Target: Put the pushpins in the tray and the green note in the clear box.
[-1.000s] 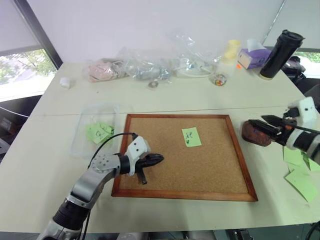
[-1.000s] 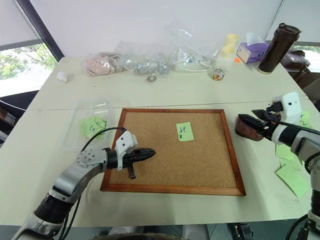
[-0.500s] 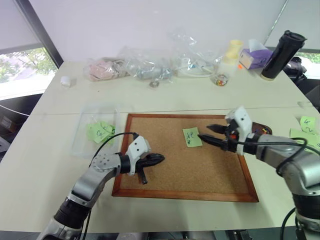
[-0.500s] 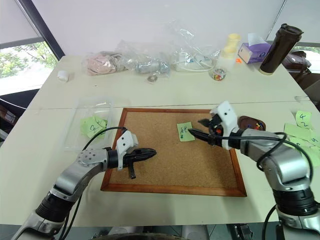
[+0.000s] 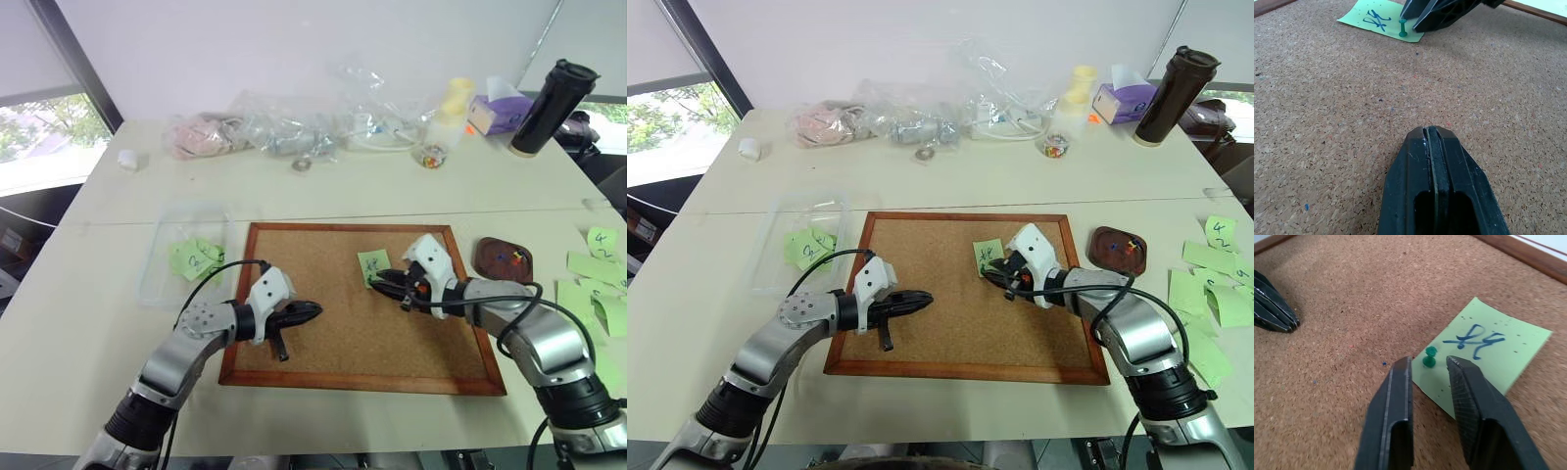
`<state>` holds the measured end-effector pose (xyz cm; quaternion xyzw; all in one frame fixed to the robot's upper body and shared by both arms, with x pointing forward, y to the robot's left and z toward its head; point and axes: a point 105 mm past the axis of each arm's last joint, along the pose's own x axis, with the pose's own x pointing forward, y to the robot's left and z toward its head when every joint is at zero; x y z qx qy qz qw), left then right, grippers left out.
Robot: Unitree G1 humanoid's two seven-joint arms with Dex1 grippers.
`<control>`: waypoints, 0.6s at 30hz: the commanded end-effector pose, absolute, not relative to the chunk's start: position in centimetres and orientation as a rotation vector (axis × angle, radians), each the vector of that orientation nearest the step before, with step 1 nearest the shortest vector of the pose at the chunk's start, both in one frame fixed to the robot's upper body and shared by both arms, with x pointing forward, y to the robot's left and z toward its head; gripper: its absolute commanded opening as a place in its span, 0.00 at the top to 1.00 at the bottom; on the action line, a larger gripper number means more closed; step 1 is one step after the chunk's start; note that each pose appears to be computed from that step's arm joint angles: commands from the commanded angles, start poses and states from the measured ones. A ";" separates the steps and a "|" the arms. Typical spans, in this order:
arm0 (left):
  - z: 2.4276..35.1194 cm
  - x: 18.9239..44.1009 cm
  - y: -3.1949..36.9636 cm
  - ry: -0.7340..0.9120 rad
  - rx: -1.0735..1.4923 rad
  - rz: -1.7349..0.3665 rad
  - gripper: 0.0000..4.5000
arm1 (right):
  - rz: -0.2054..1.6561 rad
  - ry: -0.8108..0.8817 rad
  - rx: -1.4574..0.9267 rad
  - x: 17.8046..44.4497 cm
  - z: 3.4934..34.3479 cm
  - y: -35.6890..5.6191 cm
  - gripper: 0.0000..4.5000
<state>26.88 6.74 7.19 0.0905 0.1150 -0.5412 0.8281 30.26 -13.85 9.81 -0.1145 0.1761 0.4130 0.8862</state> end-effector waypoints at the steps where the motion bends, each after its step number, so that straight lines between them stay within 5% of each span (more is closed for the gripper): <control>1: 5.0 26.5 7.6 0.350 0.198 -1.122 1.00 | 0.866 0.324 -0.256 30.7 10.6 -13.4 0.76; 6: 5.2 26.5 7.5 0.350 0.199 -1.122 1.00 | 0.858 0.325 -0.251 31.0 10.3 -13.4 0.76; 10: 5.3 26.5 7.4 0.350 0.198 -1.120 1.00 | 0.861 0.328 -0.248 31.0 10.1 -13.3 0.98; 18: 5.4 26.4 7.4 0.354 0.194 -1.117 1.00 | 0.879 0.277 -0.243 31.1 11.8 -12.8 0.98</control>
